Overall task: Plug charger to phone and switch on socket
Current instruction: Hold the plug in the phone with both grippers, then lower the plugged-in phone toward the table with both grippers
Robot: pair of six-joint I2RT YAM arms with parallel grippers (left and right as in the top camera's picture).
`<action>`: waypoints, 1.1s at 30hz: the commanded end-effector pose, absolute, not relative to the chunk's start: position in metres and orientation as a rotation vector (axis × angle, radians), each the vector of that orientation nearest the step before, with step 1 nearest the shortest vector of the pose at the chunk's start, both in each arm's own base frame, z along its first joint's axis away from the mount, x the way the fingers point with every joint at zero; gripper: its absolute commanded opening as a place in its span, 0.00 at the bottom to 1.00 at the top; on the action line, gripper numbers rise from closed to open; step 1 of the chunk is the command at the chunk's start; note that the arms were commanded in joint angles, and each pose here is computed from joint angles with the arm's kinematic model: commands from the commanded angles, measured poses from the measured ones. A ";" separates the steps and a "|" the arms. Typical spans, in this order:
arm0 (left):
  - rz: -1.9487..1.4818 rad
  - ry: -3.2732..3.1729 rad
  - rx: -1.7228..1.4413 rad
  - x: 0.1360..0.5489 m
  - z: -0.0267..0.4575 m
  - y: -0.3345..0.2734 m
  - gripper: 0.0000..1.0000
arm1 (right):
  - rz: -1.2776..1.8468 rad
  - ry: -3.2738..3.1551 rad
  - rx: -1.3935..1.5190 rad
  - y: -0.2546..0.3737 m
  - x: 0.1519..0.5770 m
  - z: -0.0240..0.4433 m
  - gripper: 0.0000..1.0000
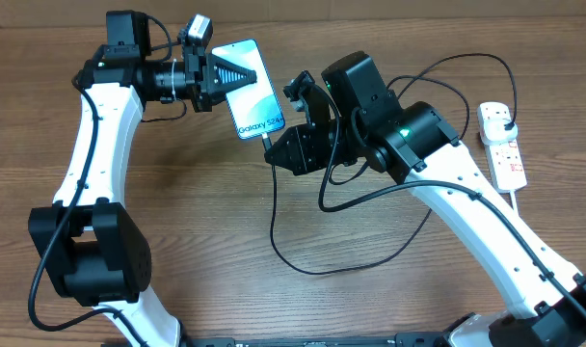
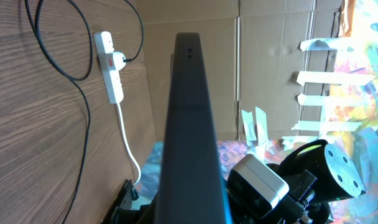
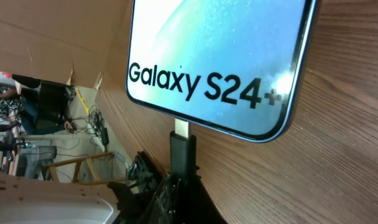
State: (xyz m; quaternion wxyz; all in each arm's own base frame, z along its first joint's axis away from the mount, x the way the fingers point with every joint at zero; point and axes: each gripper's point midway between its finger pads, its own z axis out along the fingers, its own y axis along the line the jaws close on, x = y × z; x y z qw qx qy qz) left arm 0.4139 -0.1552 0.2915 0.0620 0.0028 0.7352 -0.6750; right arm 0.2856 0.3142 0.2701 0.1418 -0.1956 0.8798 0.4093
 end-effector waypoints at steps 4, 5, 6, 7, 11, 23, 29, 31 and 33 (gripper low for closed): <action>-2.103 2.208 0.028 0.408 0.300 -0.161 0.04 | 1.172 2.505 -0.562 0.312 0.285 0.279 0.04; -2.103 2.208 0.028 0.408 0.300 -0.161 0.04 | 1.172 2.506 -0.562 0.312 0.285 0.279 0.04; -2.103 2.208 0.028 0.408 0.300 -0.161 0.04 | 1.172 2.505 -0.562 0.312 0.285 0.279 0.04; -2.103 2.208 0.028 0.408 0.300 -0.161 0.04 | 1.172 2.505 -0.562 0.312 0.285 0.279 0.04; -2.103 2.208 0.028 0.408 0.300 -0.161 0.04 | 1.172 2.505 -0.562 0.312 0.285 0.279 0.04; -2.085 2.186 0.114 0.404 0.301 -0.169 0.04 | 1.172 2.495 -0.534 0.312 0.290 0.282 0.04; -2.129 2.137 0.200 0.397 0.307 -0.177 0.04 | 1.145 2.489 -0.514 0.311 0.295 0.281 0.04; -2.145 2.122 0.218 0.395 0.310 -0.178 0.04 | 1.135 2.484 -0.506 0.311 0.298 0.282 0.04; -2.148 2.124 0.216 0.395 0.310 -0.178 0.04 | 1.139 2.473 -0.503 0.312 0.299 0.283 0.04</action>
